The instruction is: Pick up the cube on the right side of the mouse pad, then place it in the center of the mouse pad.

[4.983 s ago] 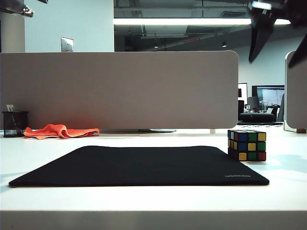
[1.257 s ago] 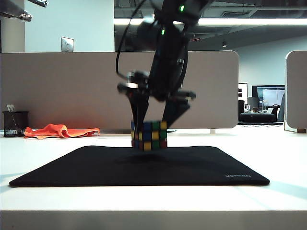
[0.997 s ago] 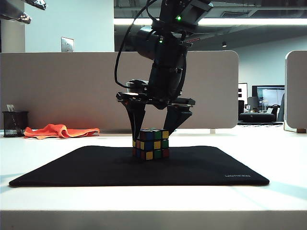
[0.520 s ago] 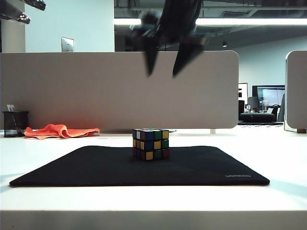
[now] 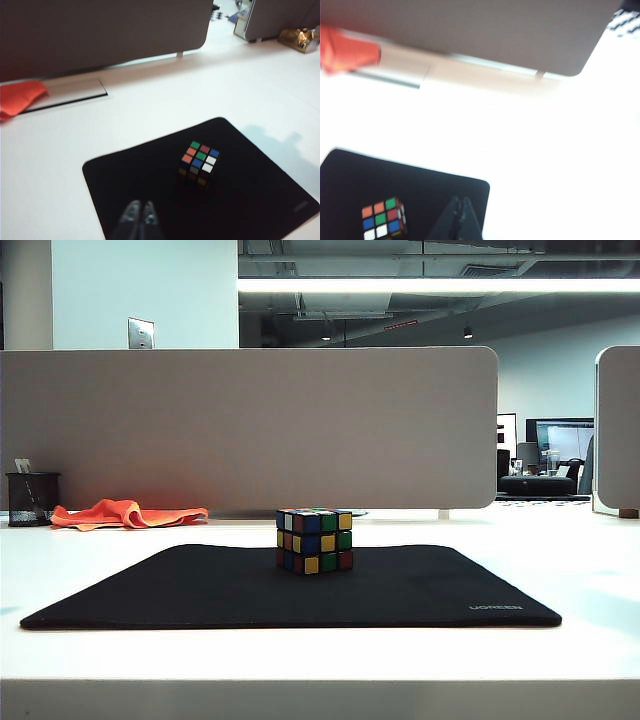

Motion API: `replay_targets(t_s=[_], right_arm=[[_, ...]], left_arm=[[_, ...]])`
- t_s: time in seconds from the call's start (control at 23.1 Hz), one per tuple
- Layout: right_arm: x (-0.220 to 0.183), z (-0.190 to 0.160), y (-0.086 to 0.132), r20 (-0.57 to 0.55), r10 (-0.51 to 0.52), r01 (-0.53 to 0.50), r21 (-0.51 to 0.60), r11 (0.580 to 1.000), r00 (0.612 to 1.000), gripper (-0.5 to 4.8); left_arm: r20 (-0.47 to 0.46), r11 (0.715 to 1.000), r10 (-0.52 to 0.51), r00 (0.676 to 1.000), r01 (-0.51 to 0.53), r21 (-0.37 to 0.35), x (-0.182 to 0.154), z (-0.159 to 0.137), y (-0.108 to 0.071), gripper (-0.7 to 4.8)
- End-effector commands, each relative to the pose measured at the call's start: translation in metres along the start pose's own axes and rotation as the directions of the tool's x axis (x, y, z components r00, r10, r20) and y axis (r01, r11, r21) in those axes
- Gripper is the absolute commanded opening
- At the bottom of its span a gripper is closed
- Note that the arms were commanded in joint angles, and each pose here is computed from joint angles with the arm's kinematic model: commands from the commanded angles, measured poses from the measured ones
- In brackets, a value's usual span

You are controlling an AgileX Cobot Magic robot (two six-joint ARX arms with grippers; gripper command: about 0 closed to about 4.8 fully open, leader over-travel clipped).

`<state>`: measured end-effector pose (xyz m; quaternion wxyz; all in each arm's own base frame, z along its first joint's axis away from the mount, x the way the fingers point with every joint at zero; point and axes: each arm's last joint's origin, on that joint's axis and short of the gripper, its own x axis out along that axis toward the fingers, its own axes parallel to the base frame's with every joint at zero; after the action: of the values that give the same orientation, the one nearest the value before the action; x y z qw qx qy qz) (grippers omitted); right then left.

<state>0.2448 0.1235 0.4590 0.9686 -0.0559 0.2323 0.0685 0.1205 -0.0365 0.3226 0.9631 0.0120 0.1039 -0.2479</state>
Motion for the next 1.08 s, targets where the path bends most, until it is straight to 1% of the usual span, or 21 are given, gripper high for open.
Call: replay_targets(t_s=[0.04, 0.13, 0.22, 0.3, 0.39, 0.48, 0.52, 0.56, 0.61, 0.69, 0.78, 0.91, 1.0, 1.08], right_arm=[[-0.015, -0.01, -0.01, 0.051, -0.014, 0.015, -0.004, 1.0, 0.999, -0.03], [-0.022, -0.023, -0.015, 0.068, -0.035, 0.036, -0.018, 0.999, 0.997, -0.03], [-0.035, -0.053, -0.022, 0.091, -0.05, 0.053, -0.027, 0.998, 0.995, -0.03], [-0.043, -0.072, -0.027, 0.109, -0.053, 0.055, -0.02, 0.998, 0.993, -0.03], [-0.057, -0.111, -0.035, 0.137, -0.054, 0.056, -0.008, 0.998, 0.989, -0.03], [-0.065, -0.133, -0.04, 0.146, -0.054, 0.055, -0.004, 0.998, 0.988, -0.03], [-0.072, -0.155, -0.044, 0.152, -0.053, 0.053, 0.005, 0.999, 0.987, -0.03], [-0.075, -0.165, -0.046, 0.157, -0.053, 0.052, 0.008, 0.999, 0.986, -0.03], [-0.079, -0.185, -0.049, 0.166, -0.053, 0.052, 0.011, 0.999, 0.985, -0.03], [-0.083, -0.211, -0.053, 0.181, -0.068, 0.066, 0.02, 0.998, 0.981, -0.03], [-0.083, -0.227, -0.056, 0.178, -0.102, 0.099, 0.025, 0.995, 0.979, -0.03], [-0.085, -0.245, -0.057, 0.191, -0.075, 0.071, 0.028, 0.997, 0.979, -0.01], [-0.084, -0.252, -0.057, 0.23, -0.077, 0.069, 0.045, 0.997, 0.97, -0.01], [-0.082, -0.257, -0.057, 0.273, -0.079, 0.064, 0.062, 0.996, 0.959, -0.01]], left_arm=[[0.036, 0.998, 0.055, 0.998, -0.055, 0.009, -0.008, 0.004, 0.0, 0.14], [0.047, 0.996, 0.086, 0.995, -0.087, 0.01, -0.011, 0.004, 0.0, 0.14], [0.04, 0.993, 0.117, 0.992, -0.118, 0.007, -0.013, 0.003, 0.0, 0.14], [0.02, 0.993, 0.116, 0.993, -0.116, 0.004, -0.013, 0.001, 0.0, 0.14], [-0.033, 0.994, 0.114, 0.993, -0.114, -0.004, -0.013, -0.004, 0.0, 0.14], [-0.046, 0.993, 0.116, 0.992, -0.117, -0.006, -0.012, -0.007, 0.0, 0.14], [-0.054, 0.992, 0.125, 0.991, -0.126, -0.006, -0.01, -0.01, 0.001, 0.14], [-0.063, 0.991, 0.135, 0.989, -0.135, -0.007, -0.009, -0.013, 0.001, 0.14], [-0.075, 0.991, 0.133, 0.988, -0.134, -0.006, -0.006, -0.018, 0.001, 0.15], [-0.09, 0.991, 0.133, 0.987, -0.134, -0.005, -0.001, -0.03, 0.001, 0.15], [-0.095, 0.991, 0.134, 0.986, -0.135, -0.01, 0.002, -0.041, 0.002, 0.16], [-0.084, 0.989, 0.143, 0.986, -0.146, -0.029, 0.003, -0.056, 0.002, 0.16], [-0.063, 0.984, 0.169, 0.984, -0.172, -0.045, 0.002, -0.066, 0.002, 0.16], [-0.025, 0.983, 0.173, 0.985, -0.174, -0.064, 0.001, -0.075, 0.002, 0.16]])
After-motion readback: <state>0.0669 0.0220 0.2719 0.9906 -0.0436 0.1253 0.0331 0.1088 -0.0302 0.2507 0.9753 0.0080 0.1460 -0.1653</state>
